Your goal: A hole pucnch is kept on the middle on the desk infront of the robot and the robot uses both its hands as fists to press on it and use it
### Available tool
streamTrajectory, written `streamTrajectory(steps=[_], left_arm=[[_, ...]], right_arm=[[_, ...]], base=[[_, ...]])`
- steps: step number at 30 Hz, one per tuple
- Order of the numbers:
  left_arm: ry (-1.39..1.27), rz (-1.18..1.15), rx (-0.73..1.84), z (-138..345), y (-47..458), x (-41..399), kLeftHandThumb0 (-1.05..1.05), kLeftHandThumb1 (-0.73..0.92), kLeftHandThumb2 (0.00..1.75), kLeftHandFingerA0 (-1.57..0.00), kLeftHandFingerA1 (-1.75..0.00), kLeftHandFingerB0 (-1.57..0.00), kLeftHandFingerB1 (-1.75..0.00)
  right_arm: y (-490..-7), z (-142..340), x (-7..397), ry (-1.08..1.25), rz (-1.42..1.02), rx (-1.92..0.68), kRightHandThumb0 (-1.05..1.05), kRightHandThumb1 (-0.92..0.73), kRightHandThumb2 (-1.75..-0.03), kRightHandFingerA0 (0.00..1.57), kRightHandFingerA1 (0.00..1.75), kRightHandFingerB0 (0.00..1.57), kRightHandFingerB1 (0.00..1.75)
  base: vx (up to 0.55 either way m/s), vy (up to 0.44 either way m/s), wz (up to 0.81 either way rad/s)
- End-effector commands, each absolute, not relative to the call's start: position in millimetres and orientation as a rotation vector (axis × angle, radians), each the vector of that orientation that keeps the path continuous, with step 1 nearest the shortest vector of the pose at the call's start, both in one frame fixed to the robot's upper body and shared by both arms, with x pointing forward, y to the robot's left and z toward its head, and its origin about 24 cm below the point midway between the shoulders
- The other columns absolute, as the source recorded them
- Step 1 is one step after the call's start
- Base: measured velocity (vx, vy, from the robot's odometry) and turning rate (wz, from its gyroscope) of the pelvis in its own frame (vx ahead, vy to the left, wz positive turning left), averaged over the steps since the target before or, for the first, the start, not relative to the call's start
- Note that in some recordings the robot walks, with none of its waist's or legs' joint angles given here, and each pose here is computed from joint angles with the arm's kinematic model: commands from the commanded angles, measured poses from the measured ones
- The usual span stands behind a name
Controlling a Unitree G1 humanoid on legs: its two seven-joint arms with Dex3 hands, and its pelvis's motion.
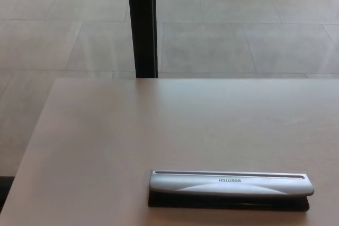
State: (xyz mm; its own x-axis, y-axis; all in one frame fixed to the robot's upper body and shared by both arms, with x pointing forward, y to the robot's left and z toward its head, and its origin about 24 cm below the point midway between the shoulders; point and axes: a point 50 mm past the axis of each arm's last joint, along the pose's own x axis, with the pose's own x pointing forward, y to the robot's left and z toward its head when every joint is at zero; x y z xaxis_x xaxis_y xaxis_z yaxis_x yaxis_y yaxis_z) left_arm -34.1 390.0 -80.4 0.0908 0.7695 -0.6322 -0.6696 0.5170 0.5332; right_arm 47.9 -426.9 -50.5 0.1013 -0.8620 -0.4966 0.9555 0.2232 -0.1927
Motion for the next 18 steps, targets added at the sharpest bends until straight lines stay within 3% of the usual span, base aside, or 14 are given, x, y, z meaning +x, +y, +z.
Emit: streamTrajectory(steps=[1,2,3,4,5,6,7,9,10,11,12,13,16,18], left_arm=[[0.929,0.996,0.110,-74.3,391.0,-34.6,-0.39,0.34,0.51,-1.06,-1.27,-0.89,-0.66],[0.920,0.991,0.109,-74.4,391.3,-29.7,-0.39,0.34,0.51,-1.06,-1.27,-0.89,-0.66],[0.926,0.988,0.086,-77.4,391.1,-28.9,-0.35,0.34,0.51,-1.08,-1.27,-0.89,-0.64],[0.924,0.986,0.083,-77.9,391.0,-27.7,-0.35,0.34,0.51,-1.08,-1.27,-0.89,-0.64],[0.912,0.971,0.071,-78.0,389.6,-25.1,-0.32,0.34,0.50,-1.08,-1.05,-0.91,-0.67],[0.898,0.950,0.055,-77.7,387.4,-23.7,-0.32,0.34,0.50,-1.08,-1.05,-0.91,-0.67],[0.918,0.937,0.070,-76.5,385.8,-21.3,-0.40,0.26,0.70,-1.07,-1.07,-0.83,-0.74],[0.912,0.935,0.064,-75.4,385.5,-19.8,-0.40,0.26,0.70,-1.07,-1.07,-0.83,-0.74],[0.915,0.918,0.078,-75.3,384.8,-19.5,-0.33,0.35,0.51,-1.06,-1.13,-0.87,-0.64],[0.912,0.921,0.068,-76.0,386.1,-20.3,-0.36,0.35,0.50,-1.01,-1.05,-0.89,-0.64],[0.911,0.921,0.068,-75.8,386.2,-20.0,-0.36,0.35,0.50,-1.01,-1.05,-0.89,-0.64],[0.908,0.910,0.084,-75.0,386.6,-20.1,-0.36,0.36,0.51,-0.98,-1.04,-0.90,-0.65],[0.912,0.908,0.089,-75.0,386.5,-20.2,-0.37,0.36,0.51,-0.97,-1.05,-0.89,-0.65],[0.913,0.919,0.084,-76.2,385.9,-20.4,-0.36,0.38,0.51,-0.95,-0.94,-0.90,-0.64]], right_arm=[[-417.0,-58.1,46.8,0.564,-1.303,0.245,-0.38,-0.38,-0.61,0.98,1.35,0.61,0.67],[-417.0,-57.7,48.4,0.557,-1.305,0.251,-0.38,-0.38,-0.61,0.98,1.35,0.61,0.67],[-413.0,-58.9,49.4,0.560,-1.255,0.226,-0.40,-0.39,-0.62,1.05,1.61,0.61,0.66],[-412.6,-58.7,49.9,0.558,-1.249,0.224,-0.40,-0.39,-0.62,1.05,1.61,0.61,0.66],[-410.0,-59.3,52.0,0.570,-1.225,0.201,-0.44,-0.39,-0.61,1.13,1.70,0.67,0.65],[-405.7,-60.7,53.9,0.591,-1.188,0.165,-0.44,-0.39,-0.61,1.13,1.70,0.67,0.65],[-403.1,-62.6,56.1,0.591,-1.155,0.159,-0.43,-0.39,-0.60,1.20,1.66,0.66,0.64],[-401.0,-63.0,57.1,0.585,-1.142,0.167,-0.43,-0.39,-0.60,1.20,1.66,0.66,0.64],[-399.6,-62.9,57.9,0.594,-1.135,0.140,-0.43,-0.39,-0.59,1.19,1.65,0.67,0.62],[-396.1,-62.3,59.3,0.584,-1.105,0.139,-0.44,-0.28,-0.81,1.42,1.45,0.59,0.72],[-395.7,-62.3,59.6,0.584,-1.104,0.140,-0.44,-0.28,-0.81,1.42,1.45,0.59,0.72],[-394.3,-63.8,60.3,0.580,-1.099,0.144,-0.43,-0.42,-0.59,1.14,1.66,0.61,0.61],[-393.3,-62.5,59.7,0.581,-1.089,0.140,-0.44,-0.42,-0.60,1.16,1.63,0.60,0.62],[-393.8,-64.8,59.9,0.588,-1.077,0.154,-0.45,-0.40,-0.59,1.12,1.60,0.59,0.64]], base=[[0.00,0.000,0.00],[0.00,0.000,0.00],[0.00,0.000,0.00],[0.00,0.000,0.00],[0.00,0.000,0.00],[0.00,0.000,0.00],[0.00,0.000,0.00],[0.00,0.000,0.00],[0.00,0.000,0.00],[0.00,0.000,0.00],[0.00,0.000,0.00],[0.00,0.000,0.00],[0.00,0.000,0.00],[0.00,0.000,0.00]])
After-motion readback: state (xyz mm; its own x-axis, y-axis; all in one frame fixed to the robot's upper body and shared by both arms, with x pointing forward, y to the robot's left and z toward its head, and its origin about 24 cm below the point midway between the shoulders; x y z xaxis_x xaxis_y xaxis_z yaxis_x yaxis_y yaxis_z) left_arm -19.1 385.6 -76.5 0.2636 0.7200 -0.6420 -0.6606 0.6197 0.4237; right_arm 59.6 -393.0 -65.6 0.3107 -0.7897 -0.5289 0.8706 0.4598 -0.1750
